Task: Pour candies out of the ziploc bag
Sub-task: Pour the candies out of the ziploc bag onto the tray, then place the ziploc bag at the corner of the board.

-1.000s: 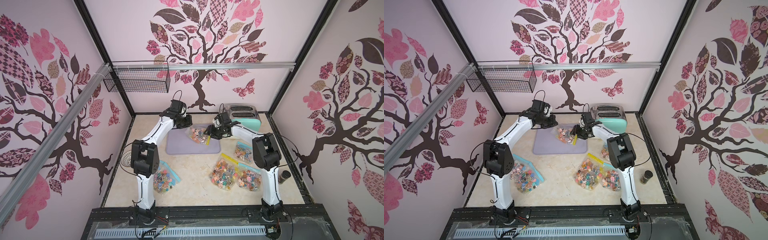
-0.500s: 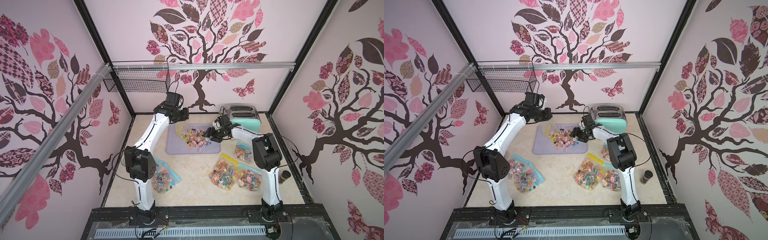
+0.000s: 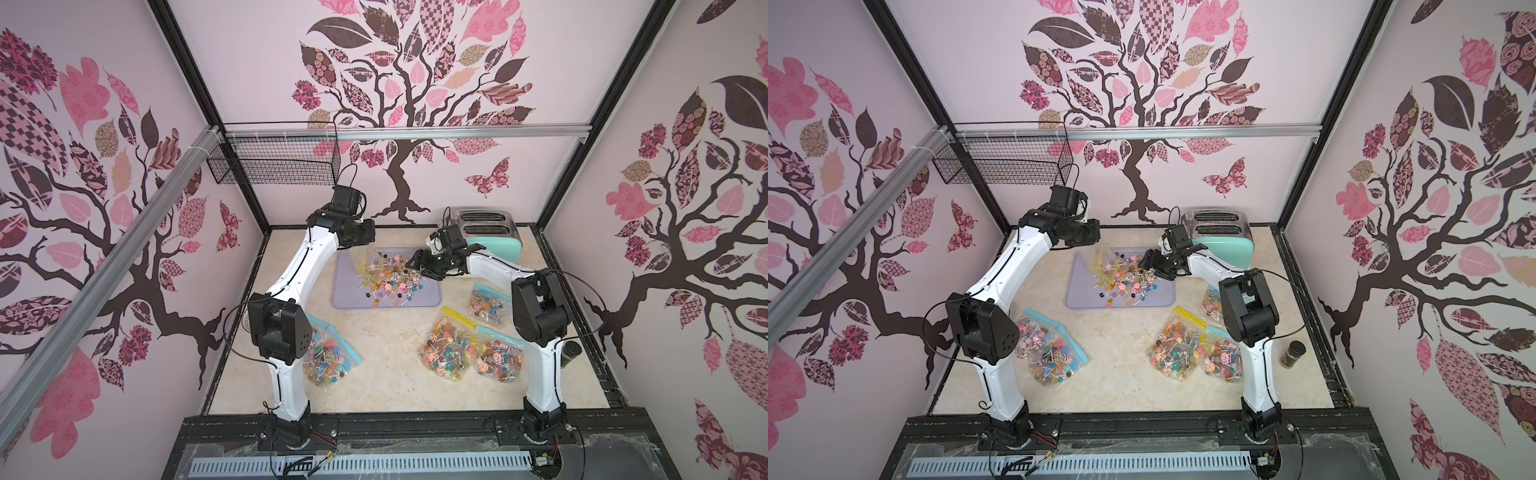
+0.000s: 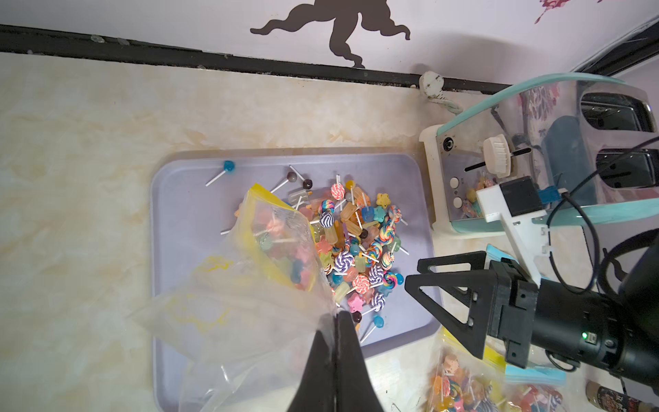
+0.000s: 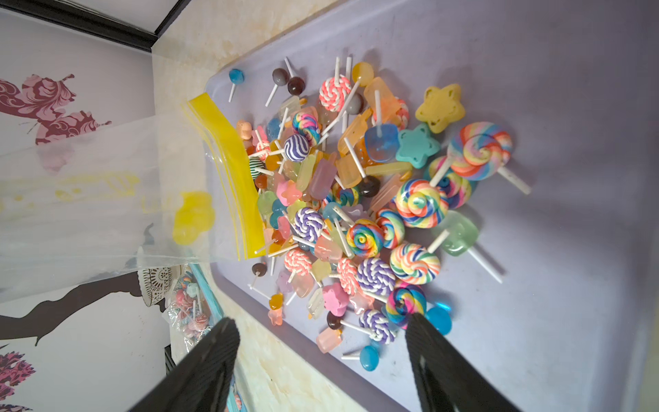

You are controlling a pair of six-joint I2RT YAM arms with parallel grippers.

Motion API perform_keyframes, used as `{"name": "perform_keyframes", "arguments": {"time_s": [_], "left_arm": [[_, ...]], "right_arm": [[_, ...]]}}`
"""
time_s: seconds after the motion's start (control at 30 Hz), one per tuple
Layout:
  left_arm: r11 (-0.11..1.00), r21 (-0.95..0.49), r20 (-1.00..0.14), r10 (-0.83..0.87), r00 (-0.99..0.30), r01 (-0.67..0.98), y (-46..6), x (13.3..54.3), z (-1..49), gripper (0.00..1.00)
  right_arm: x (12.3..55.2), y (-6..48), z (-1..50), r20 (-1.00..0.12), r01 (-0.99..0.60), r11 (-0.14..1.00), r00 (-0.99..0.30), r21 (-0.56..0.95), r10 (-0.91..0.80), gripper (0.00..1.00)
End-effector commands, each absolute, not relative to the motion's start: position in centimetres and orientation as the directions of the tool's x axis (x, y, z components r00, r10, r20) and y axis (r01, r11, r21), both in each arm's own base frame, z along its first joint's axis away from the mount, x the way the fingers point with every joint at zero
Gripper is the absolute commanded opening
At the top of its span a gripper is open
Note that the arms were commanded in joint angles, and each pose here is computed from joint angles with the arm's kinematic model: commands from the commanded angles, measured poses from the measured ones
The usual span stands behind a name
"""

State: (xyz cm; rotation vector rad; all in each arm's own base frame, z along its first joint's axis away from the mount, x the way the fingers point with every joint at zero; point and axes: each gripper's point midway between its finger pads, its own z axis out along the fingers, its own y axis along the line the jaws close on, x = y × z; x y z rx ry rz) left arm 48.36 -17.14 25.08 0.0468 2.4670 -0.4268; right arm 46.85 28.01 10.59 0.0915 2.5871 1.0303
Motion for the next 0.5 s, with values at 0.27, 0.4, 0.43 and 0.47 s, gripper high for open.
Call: {"name": "perform_keyframes", "arguments": {"time_s": [0.27,0.4,0.43,0.47], "left_arm": [[0.966,-0.257,-0.685,-0.185,-0.704,-0.005,-9.7,49.0,31.4,0.0],[0.936,-0.34,-0.682,-0.312,-0.661,-0.091,-5.2,51.6,30.9,0.0],[0.923,-0.37,-0.68,-0.345,-0.646,-0.104,-4.2,52.3,30.7,0.0],[0.906,-0.409,-0.679,-0.381,-0.628,-0.107,-3.2,53.2,30.6,0.0]], "right_arm": [[42.8,25.3,16.4,-0.429,-0.21,0.781,-0.9,0.589,0.081,0.81],[40.9,24.3,16.6,-0.442,-0.224,0.79,-0.895,0.57,0.066,0.81],[40.6,24.2,16.6,-0.443,-0.228,0.79,-0.894,0.569,0.061,0.81],[40.2,24.1,16.3,-0.439,-0.228,0.792,-0.897,0.566,0.056,0.81]]}}
